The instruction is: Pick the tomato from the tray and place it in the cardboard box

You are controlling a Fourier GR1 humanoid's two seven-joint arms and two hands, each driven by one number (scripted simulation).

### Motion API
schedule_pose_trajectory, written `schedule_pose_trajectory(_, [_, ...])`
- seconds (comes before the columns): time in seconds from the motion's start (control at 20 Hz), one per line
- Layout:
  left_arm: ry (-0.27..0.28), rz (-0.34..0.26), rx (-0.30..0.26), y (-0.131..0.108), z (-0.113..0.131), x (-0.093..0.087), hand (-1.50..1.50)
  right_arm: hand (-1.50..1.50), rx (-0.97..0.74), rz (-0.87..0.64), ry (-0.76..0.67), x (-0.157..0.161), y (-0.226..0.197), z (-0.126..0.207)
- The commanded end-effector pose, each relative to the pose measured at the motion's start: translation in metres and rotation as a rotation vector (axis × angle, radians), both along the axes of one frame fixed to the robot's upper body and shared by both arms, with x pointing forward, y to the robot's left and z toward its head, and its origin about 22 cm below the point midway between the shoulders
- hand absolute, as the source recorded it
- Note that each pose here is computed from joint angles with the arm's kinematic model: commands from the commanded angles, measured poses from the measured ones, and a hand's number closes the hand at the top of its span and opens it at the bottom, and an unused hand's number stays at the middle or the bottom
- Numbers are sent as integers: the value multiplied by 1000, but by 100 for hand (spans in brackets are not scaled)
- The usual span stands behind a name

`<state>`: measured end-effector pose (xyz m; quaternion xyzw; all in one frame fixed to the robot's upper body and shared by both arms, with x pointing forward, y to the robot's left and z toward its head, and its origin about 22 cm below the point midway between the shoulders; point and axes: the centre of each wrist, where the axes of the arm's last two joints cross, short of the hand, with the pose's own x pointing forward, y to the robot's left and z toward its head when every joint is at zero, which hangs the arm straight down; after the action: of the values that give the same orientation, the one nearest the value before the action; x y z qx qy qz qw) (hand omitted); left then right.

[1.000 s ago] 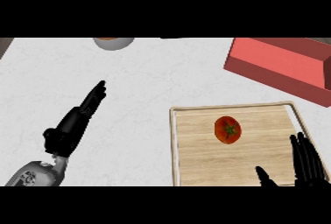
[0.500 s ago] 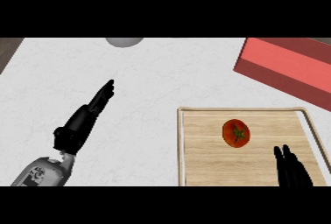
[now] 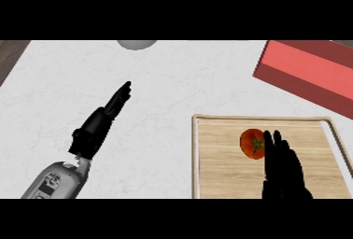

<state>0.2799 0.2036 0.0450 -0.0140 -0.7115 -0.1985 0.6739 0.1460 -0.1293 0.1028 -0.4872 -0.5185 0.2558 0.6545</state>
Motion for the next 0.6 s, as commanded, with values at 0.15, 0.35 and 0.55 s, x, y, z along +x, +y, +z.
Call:
schedule_pose_trajectory(0.15, [-7, 4, 5, 23, 2, -2, 0, -150, -7, -53, 96, 29, 9, -26])
schedule_pose_trajectory(0.35, [4, -3, -2, 19, -2, 5, 0, -150, 12, -58, 64, 47, 5, -26])
schedule_pose_trajectory(0.55, [6, -10, -13, 15, -12, 5, 0, -150, -27, -28, 22, 43, -13, -9])
